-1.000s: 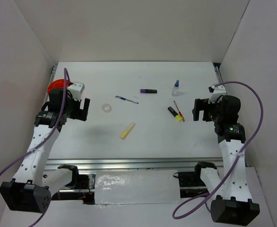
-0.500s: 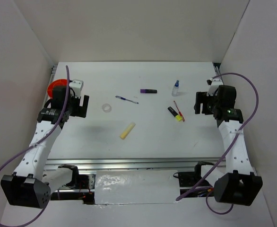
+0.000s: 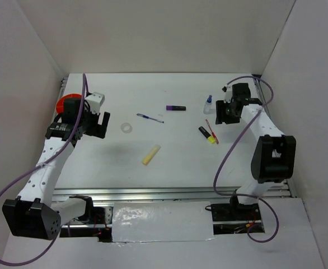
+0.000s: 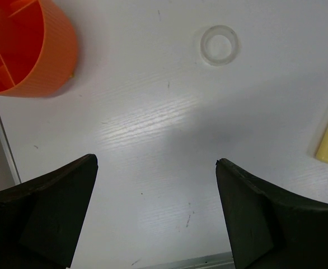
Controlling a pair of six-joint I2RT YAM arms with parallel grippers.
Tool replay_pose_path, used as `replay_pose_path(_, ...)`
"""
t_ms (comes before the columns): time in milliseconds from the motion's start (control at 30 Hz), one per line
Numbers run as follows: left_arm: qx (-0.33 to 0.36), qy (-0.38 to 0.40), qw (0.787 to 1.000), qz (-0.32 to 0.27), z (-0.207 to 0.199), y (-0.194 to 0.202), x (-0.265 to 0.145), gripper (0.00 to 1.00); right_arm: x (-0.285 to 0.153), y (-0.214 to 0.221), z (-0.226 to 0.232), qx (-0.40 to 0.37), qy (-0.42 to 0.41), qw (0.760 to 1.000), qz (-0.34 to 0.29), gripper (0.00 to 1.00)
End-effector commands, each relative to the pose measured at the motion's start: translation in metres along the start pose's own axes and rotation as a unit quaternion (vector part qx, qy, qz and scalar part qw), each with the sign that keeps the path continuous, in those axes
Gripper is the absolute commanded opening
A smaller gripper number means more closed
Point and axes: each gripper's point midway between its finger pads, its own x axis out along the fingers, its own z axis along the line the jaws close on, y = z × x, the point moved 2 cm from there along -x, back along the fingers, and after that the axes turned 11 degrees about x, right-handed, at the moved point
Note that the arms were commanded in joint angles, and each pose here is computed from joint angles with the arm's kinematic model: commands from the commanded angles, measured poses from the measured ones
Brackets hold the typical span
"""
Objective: Sort the stationery into containers
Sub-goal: Pick up the pen from the center of the board.
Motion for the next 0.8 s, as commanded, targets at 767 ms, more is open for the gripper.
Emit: replay_pose_path(767, 0.016, 0.029, 0.999, -0.037, -0.007, -0.013, 0.008, 0.99, 0.098, 0.013, 0.015, -0.046, 0.061, 0.991, 0.112, 0.48)
